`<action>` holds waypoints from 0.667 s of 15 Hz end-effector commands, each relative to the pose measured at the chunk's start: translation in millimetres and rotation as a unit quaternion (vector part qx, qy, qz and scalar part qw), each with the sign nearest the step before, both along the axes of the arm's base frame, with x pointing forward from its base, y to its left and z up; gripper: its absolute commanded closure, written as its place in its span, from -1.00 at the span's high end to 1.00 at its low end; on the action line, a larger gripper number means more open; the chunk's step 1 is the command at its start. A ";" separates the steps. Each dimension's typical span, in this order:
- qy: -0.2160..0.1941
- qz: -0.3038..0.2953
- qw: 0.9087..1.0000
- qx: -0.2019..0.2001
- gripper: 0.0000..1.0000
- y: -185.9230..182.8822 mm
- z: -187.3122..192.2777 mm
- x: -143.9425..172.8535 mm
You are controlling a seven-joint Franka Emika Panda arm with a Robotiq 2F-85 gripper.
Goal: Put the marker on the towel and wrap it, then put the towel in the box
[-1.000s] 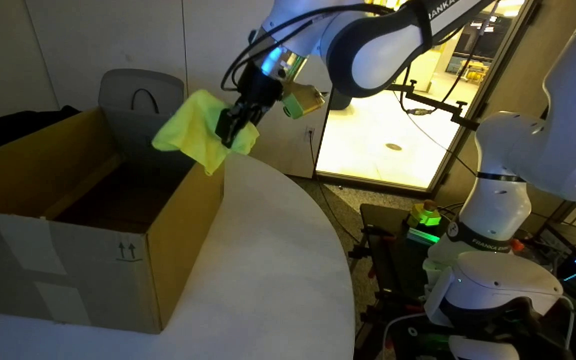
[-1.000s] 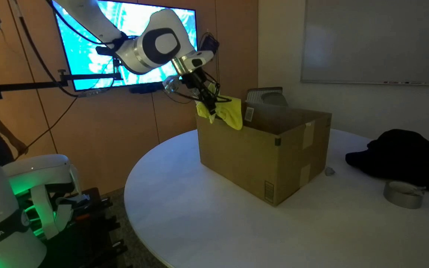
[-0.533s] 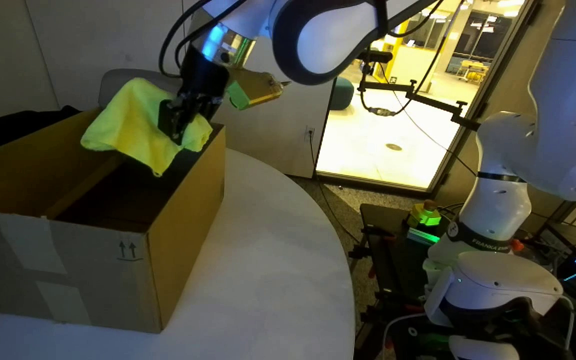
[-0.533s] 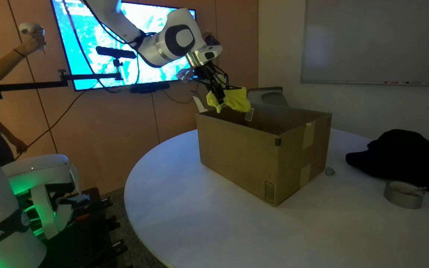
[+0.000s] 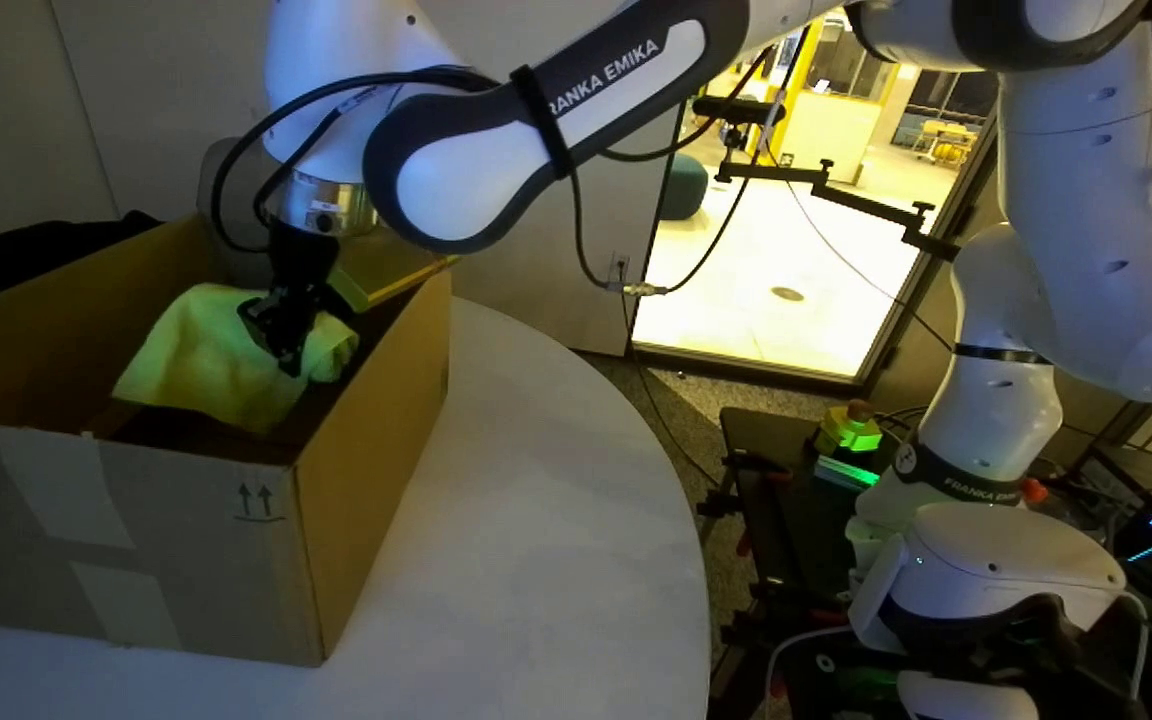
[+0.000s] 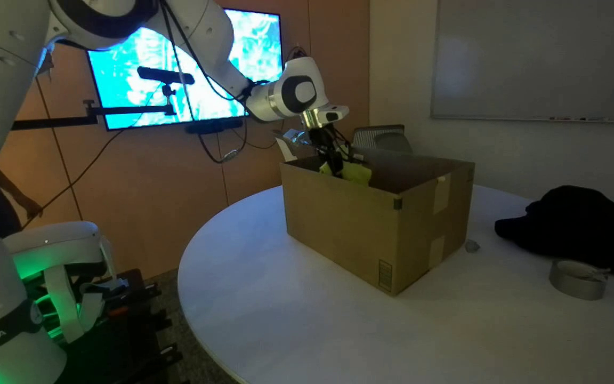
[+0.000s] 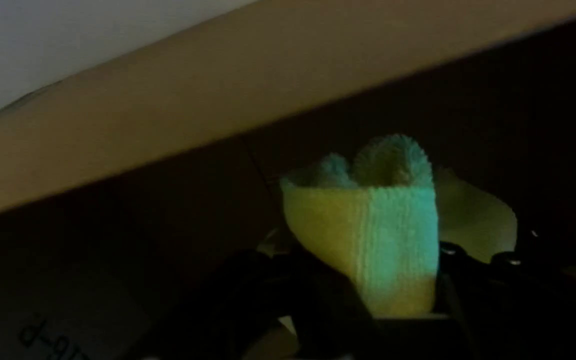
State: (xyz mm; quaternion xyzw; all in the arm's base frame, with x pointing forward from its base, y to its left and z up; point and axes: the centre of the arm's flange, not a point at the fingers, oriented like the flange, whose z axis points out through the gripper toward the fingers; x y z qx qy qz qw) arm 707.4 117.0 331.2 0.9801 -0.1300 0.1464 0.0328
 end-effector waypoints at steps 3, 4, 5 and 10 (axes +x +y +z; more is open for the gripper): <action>0.014 0.001 1.000 -0.001 0.74 -23.5 20.5 26.7; 0.013 0.009 1.000 0.001 0.90 -30.3 31.9 14.7; 0.011 0.016 1.000 0.001 0.98 -36.0 42.9 5.0; 0.042 0.067 0.997 0.015 1.00 -68.3 101.7 -65.0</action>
